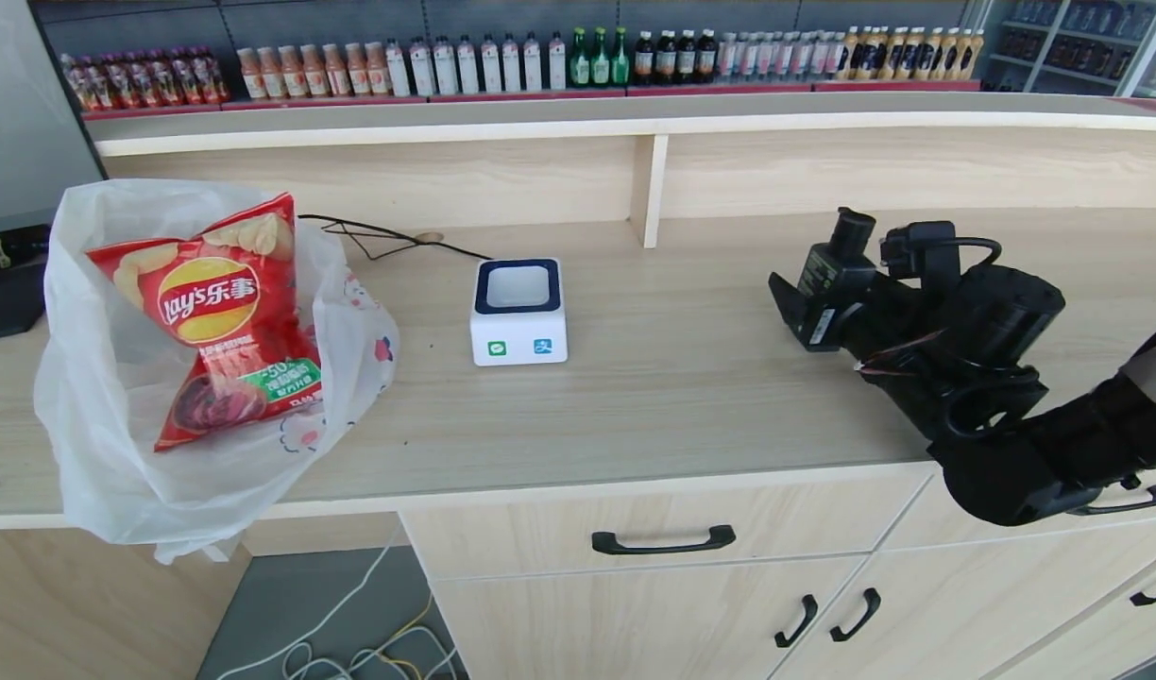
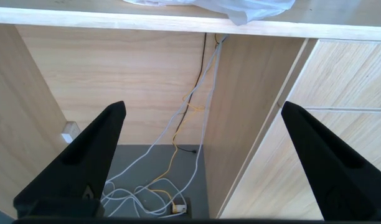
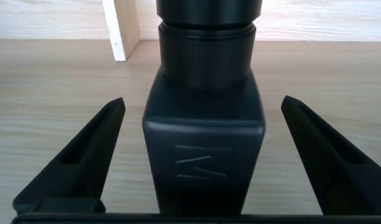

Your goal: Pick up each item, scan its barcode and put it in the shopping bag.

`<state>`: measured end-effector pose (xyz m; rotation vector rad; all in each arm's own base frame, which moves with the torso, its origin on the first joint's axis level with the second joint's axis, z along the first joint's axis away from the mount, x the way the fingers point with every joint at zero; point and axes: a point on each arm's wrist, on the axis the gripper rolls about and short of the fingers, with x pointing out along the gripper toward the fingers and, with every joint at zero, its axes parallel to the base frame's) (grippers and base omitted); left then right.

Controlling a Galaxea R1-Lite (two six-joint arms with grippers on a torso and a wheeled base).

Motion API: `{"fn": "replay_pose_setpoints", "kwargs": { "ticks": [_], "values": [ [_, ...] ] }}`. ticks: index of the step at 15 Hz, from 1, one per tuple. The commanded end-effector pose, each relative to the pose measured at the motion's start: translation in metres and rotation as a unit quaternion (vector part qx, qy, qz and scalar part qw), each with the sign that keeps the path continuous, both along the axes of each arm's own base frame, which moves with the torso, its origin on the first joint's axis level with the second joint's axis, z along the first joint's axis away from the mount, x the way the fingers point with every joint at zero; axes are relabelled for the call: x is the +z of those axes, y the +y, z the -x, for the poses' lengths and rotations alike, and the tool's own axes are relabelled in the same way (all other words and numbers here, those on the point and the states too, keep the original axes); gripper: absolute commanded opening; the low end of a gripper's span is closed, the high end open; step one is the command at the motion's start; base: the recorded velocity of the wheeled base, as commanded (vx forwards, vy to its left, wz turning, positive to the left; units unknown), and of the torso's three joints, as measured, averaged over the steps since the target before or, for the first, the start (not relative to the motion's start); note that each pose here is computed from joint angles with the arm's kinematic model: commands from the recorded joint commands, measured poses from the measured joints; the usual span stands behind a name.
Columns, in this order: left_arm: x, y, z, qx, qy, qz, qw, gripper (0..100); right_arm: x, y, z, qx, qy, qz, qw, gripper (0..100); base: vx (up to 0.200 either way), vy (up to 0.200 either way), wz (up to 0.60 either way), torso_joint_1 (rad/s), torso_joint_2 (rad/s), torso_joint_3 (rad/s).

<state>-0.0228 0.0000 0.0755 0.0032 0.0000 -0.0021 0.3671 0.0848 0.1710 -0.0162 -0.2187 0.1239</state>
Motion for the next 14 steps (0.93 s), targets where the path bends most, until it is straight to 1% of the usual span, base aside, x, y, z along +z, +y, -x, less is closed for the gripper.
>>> {"fn": "replay_pose_setpoints", "kwargs": {
  "ticks": [1, 3, 4, 8, 14],
  "values": [
    [0.0, 0.0, 0.0, 0.0, 0.0, 0.0, 1.0, 100, -0.002, 0.0003, -0.0012, -0.001, 0.002, 0.001, 1.0, 100, 0.0, 0.0, 0.0, 0.0, 0.0, 0.0],
    [0.0, 0.0, 0.0, 0.0, 0.0, 0.0, 1.0, 100, -0.0034, 0.0005, -0.0021, 0.0, 0.004, 0.001, 1.0, 100, 0.0, 0.0, 0.0, 0.0, 0.0, 0.0],
    [0.0, 0.0, 0.0, 0.0, 0.0, 0.0, 1.0, 100, -0.003, 0.0011, -0.0022, 0.001, 0.003, 0.001, 1.0, 0, 0.0, 0.0, 0.0, 0.0, 0.0, 0.0],
    [0.0, 0.0, 0.0, 0.0, 0.0, 0.0, 1.0, 100, -0.0036, 0.0025, -0.0006, 0.003, 0.002, 0.002, 1.0, 0, 0.0, 0.0, 0.0, 0.0, 0.0, 0.0],
    [0.0, 0.0, 0.0, 0.0, 0.0, 0.0, 1.0, 100, 0.0054, 0.0031, 0.0041, 0.005, -0.01, -0.001, 1.0, 0, 0.0, 0.0, 0.0, 0.0, 0.0, 0.0]
  ]
}}
